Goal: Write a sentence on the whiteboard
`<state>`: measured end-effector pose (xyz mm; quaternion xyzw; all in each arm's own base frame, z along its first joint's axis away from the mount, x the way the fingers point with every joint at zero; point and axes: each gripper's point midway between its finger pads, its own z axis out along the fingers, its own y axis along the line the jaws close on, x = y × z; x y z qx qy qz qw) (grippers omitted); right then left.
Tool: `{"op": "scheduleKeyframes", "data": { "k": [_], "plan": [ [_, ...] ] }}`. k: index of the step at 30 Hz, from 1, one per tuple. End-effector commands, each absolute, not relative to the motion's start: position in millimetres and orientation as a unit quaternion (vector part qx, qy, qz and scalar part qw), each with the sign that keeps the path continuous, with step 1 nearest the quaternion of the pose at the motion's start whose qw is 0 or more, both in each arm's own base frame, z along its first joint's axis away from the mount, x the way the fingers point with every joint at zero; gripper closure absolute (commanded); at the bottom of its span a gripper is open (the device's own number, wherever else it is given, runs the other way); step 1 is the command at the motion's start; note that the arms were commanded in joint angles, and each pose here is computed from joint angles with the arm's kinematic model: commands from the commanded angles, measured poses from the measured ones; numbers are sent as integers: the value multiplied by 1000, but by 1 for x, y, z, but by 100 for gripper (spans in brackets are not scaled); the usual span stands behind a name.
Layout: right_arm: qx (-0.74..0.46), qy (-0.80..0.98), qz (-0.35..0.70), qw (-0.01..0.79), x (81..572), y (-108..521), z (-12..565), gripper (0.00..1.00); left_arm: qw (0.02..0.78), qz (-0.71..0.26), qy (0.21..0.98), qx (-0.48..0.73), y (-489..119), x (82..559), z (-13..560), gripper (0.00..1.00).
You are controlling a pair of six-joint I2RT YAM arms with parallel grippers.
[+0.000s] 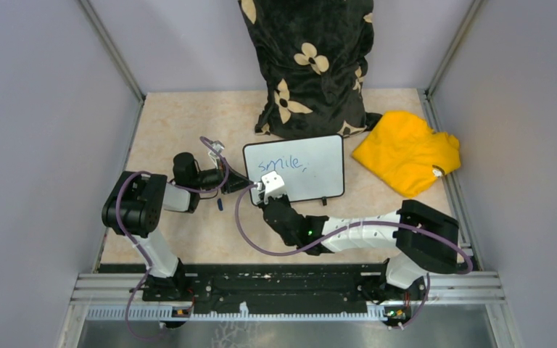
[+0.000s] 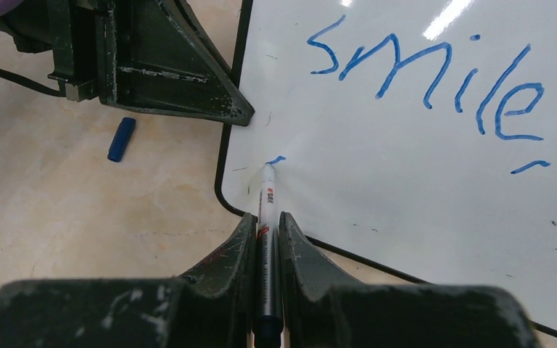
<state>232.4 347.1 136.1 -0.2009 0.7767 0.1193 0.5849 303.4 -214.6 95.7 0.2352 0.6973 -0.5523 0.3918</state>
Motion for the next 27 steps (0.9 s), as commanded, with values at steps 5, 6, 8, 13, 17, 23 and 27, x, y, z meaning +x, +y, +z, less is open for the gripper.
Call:
{"op": "scheduleKeyframes", "data": {
  "k": [5, 6, 8, 13, 17, 23, 27],
  "plan": [
    [-200, 778, 138, 580, 230, 358, 140, 100, 378, -553, 706, 232, -219, 302, 87, 100],
    [-199, 779, 135, 579, 230, 356, 138, 100, 378, -553, 705, 232, -219, 303, 87, 100],
    [-195, 781, 129, 578, 230, 351, 136, 100, 378, -553, 706, 232, -219, 303, 87, 100],
    [-183, 784, 113, 583, 231, 338, 136, 100, 378, -553, 706, 232, -219, 303, 88, 100],
    [-175, 784, 108, 586, 232, 331, 138, 100, 377, -553, 706, 231, -219, 303, 87, 100],
    [-171, 786, 107, 585, 231, 325, 137, 100, 377, -553, 706, 232, -219, 303, 87, 100],
    [-174, 789, 111, 579, 228, 325, 133, 100, 377, -553, 706, 232, -219, 302, 87, 100]
  ]
}}
